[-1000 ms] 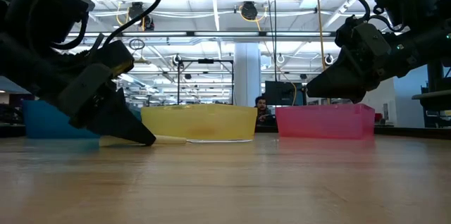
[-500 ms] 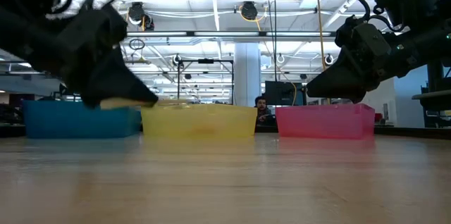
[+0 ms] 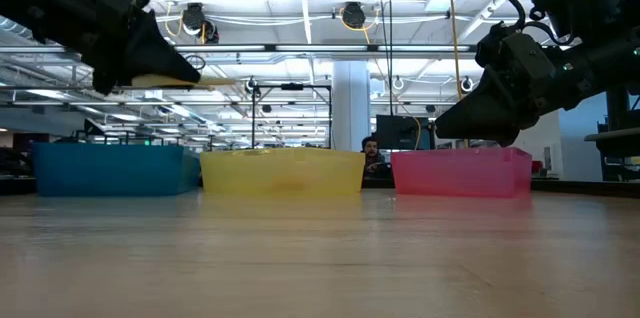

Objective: Pick & Place Kitchen Items
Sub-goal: Put the yellow table knife into the red bin

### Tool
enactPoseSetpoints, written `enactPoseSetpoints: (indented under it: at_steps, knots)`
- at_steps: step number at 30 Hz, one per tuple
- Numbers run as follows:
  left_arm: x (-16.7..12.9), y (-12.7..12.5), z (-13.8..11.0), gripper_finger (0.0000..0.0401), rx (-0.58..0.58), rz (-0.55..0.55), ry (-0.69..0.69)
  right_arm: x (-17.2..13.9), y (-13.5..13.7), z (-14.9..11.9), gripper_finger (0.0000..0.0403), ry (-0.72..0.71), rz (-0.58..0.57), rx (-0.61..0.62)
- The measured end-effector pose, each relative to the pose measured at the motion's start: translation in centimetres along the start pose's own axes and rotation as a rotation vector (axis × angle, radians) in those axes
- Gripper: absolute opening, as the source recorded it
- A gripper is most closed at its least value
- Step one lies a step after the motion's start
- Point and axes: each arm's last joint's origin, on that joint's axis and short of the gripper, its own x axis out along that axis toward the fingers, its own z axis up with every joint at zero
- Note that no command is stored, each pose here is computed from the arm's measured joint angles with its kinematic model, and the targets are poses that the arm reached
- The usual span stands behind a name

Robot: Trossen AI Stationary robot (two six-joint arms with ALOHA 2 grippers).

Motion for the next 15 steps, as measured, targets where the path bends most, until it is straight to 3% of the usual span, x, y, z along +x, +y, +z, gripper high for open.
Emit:
enactPoseSetpoints:
  at_steps: [8,15]
  knots:
    - [-0.8,3.2,1.6,0.0092,-0.057,0.294,-0.146,0.0,0.0,0.0,0.0141,0.000,0.000,-0.004]
    - [-0.3,6.2,1.2,0.0092,-0.165,0.484,-0.114,0.0,0.0,0.0,0.0141,0.000,0.000,-0.004]
